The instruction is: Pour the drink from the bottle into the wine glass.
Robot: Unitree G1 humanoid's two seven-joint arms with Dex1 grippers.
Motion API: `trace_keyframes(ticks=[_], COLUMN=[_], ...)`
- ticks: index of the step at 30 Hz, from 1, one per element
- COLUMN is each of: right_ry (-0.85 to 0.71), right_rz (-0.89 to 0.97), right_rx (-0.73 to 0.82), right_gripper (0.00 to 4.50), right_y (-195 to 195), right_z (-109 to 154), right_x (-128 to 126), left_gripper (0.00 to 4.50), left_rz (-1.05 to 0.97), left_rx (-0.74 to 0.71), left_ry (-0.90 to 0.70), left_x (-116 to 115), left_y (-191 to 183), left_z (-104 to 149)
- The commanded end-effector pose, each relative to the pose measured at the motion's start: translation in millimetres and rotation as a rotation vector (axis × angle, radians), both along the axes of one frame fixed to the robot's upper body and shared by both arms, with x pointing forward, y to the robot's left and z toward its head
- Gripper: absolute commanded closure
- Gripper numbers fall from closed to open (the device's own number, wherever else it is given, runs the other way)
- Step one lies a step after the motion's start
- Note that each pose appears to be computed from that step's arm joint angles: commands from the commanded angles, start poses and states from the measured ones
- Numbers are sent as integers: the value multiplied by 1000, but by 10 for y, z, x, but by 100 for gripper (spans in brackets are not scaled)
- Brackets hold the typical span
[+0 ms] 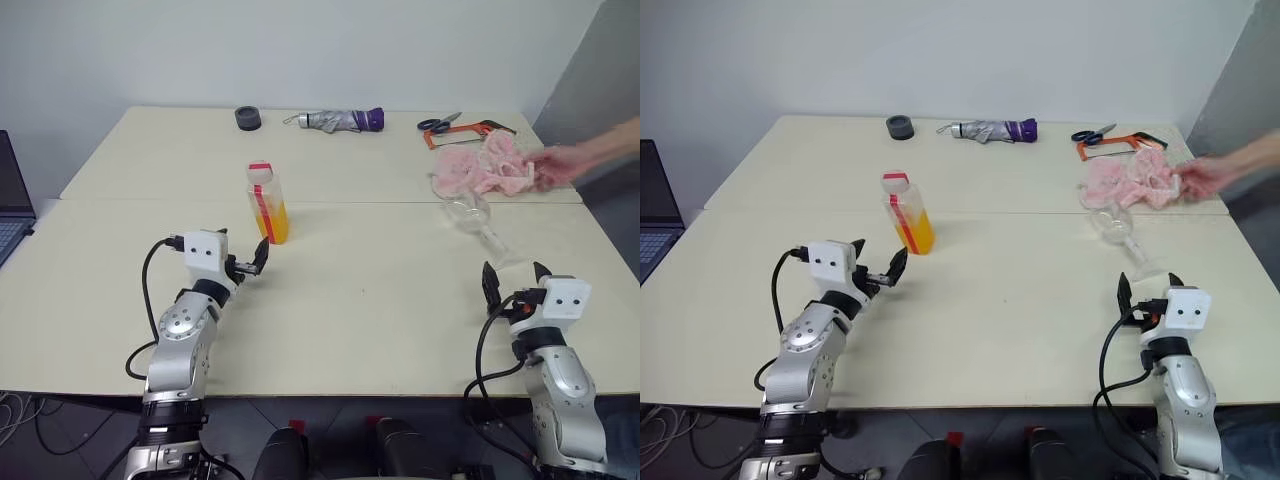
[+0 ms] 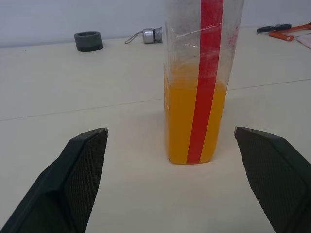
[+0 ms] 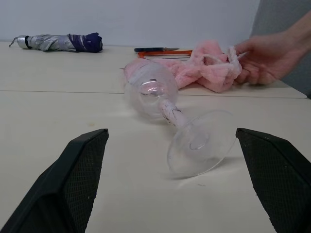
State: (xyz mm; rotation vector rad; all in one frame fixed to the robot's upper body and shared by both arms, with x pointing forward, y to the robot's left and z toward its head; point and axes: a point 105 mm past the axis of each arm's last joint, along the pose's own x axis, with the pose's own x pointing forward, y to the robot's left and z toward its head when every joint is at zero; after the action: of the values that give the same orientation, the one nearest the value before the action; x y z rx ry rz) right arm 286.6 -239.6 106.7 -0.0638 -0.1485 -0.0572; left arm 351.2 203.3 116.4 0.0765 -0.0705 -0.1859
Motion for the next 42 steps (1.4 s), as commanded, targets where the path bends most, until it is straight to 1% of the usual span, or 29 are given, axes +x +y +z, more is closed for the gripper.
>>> trace_keyframes(ticks=[1,17,29,35,38,42], right_ry=[-34,-10,-8,-4,8,49], right_rz=[-8,13,31,183,326,489], right_rx=[-12,-12,-22,-56,-111,-164], right_gripper=[0,0,0,0,0,0], right_y=[-45,-8,6,103,216,355], right_z=[93,27,28,125,215,273], right_x=[-2,16,22,28,-33,-164], left_gripper=[5,5,5,5,5,5], left_rz=[-15,8,19,42,26,-8], left_rx=[23,97,57,60,40,48], left_ry=[-47,-8,-46,-21,-14,-15], left_x=[-3,14,27,115,156,165], left_y=[-5,26,92,54,-9,-91], left_z=[121,56,147,176,226,260])
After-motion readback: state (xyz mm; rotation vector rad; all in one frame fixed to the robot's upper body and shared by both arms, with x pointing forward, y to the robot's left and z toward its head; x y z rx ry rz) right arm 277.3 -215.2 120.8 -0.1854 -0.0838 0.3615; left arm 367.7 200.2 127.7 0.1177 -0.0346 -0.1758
